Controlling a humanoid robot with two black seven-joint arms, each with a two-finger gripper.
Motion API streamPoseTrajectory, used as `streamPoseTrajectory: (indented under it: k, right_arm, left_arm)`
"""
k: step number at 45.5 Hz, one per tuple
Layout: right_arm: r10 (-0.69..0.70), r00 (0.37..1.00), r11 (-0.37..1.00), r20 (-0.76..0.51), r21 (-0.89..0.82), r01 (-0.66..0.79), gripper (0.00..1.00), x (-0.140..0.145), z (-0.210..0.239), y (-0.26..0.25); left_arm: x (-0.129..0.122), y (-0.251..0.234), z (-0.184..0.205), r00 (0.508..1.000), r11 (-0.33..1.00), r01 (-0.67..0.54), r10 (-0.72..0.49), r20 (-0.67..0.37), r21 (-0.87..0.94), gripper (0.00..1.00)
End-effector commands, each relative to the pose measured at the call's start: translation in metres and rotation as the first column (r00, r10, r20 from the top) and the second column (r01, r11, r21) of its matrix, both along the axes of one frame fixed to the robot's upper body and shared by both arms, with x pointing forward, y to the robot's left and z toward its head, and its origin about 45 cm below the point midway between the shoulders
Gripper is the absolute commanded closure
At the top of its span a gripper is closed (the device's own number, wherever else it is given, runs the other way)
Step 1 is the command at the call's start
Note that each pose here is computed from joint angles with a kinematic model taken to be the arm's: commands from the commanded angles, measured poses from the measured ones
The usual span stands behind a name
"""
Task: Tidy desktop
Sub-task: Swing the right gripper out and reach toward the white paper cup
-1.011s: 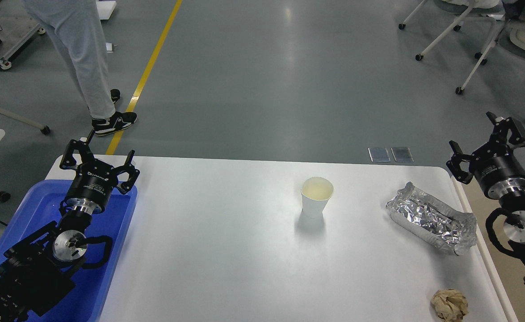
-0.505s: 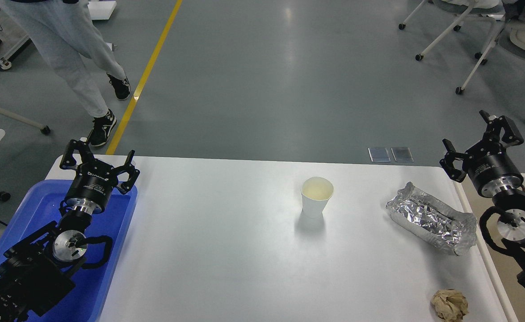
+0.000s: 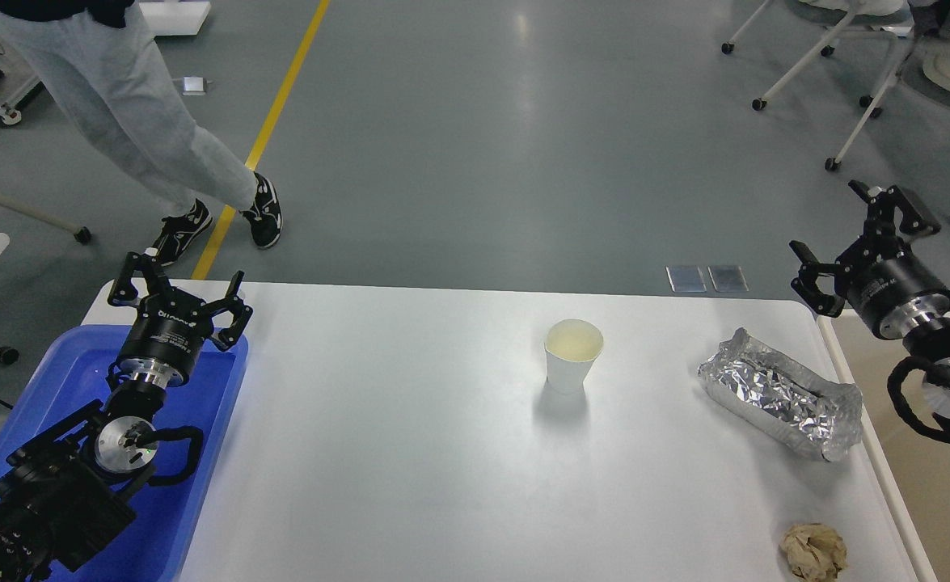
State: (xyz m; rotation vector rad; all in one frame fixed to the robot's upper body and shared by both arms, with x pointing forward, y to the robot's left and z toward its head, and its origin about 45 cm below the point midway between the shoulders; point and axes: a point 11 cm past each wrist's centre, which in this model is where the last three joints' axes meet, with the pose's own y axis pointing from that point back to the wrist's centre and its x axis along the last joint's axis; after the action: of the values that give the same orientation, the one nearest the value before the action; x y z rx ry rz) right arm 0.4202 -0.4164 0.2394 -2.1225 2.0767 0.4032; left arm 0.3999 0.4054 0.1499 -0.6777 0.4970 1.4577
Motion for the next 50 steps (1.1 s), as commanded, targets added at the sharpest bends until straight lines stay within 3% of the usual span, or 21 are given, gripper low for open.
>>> streamPoseTrajectory:
  k: [1,13,24,50]
  right_arm:
    - [0.155,0.985,0.947,-0.081,-0.271,-0.171,0.0,-0.004,0.031,0.015]
    - [0.366,0.908,0.652,-0.203,-0.641,-0.406,0.0,-0.009,0.043,0.065]
    - [0.487,0.777,0.264,-0.399,-0.781,-0.567,0.0,-0.012,0.039,0.105]
    - [0.528,0.595,-0.251,-0.606,-0.78,-0.573,0.0,-0.007,-0.013,0.18]
  left_arm:
    - [0.0,0.0,0.0,1.0,1.0,0.001,-0.001,0.0,0.0,0.0]
    - [0.0,0.0,0.0,1.0,1.0,0.001,-0.001,0.0,0.0,0.0]
    - [0.0,0.0,0.0,1.0,1.0,0.001,-0.001,0.0,0.0,0.0]
    - [0.0,0.001,0.0,1.0,1.0,0.0,0.0,0.001,0.001,0.0]
